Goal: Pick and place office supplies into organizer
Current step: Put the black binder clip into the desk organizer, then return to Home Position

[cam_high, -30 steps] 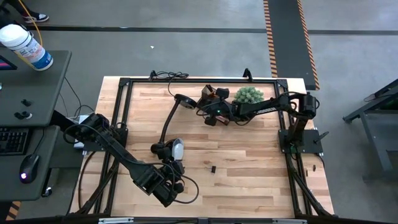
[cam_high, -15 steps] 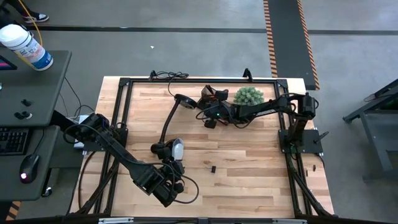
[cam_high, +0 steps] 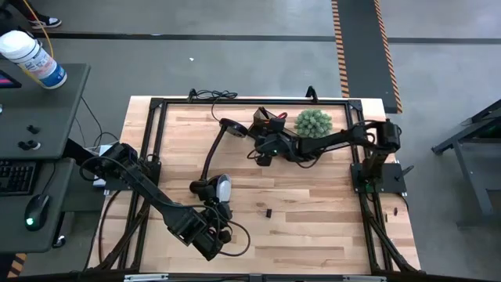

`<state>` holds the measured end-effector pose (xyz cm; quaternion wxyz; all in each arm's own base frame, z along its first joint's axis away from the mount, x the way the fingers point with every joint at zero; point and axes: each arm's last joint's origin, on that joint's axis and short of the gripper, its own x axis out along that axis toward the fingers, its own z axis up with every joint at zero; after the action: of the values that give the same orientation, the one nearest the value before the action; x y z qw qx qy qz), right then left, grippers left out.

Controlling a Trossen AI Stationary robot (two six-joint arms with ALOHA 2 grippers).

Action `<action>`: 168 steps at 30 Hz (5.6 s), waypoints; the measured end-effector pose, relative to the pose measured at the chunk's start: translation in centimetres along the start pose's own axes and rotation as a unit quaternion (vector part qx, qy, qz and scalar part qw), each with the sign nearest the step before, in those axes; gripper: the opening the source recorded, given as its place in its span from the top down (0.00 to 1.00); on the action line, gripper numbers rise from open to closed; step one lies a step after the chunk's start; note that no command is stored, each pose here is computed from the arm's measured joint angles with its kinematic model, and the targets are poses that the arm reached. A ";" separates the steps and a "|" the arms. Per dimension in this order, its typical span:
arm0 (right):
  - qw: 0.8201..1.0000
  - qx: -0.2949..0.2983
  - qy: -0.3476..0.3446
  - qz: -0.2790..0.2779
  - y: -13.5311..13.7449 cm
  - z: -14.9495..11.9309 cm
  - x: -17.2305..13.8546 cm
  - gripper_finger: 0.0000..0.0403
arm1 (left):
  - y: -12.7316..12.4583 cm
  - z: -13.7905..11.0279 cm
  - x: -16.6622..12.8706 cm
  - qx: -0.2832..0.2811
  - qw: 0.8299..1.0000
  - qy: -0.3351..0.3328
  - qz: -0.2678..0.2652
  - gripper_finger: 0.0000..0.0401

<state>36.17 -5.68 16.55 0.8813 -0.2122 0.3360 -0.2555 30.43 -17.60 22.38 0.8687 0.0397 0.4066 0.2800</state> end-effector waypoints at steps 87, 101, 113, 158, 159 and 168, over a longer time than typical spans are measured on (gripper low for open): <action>0.972 0.012 0.076 0.222 13.4 -1.7 -8.6 1.00 | 0.0 -0.1 0.0 0.001 1.000 0.011 -0.008 0.66; 0.992 -0.126 0.015 0.010 4.4 1.0 -4.8 1.00 | 0.0 -0.1 0.0 0.001 1.000 0.011 -0.007 0.66; 0.997 -0.062 0.018 -0.030 -0.8 0.4 -1.2 1.00 | 0.0 -0.1 0.0 0.005 1.000 0.009 -0.005 0.66; 0.985 -0.137 0.066 -0.080 0.3 -2.2 2.8 0.84 | 0.0 -0.1 0.0 0.002 1.000 0.010 -0.006 0.66; 0.985 -0.135 0.066 -0.082 0.3 -2.2 2.8 0.81 | 0.0 -0.1 0.0 0.002 1.000 0.010 -0.006 0.66; 0.986 -0.145 0.042 -0.076 1.6 -1.1 1.4 0.75 | 0.0 -0.1 0.0 0.003 1.000 0.006 -0.002 0.66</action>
<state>36.85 -5.46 14.22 0.8040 -0.3520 0.3896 -0.2790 30.37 -17.60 22.35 0.8668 0.0396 0.4125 0.2775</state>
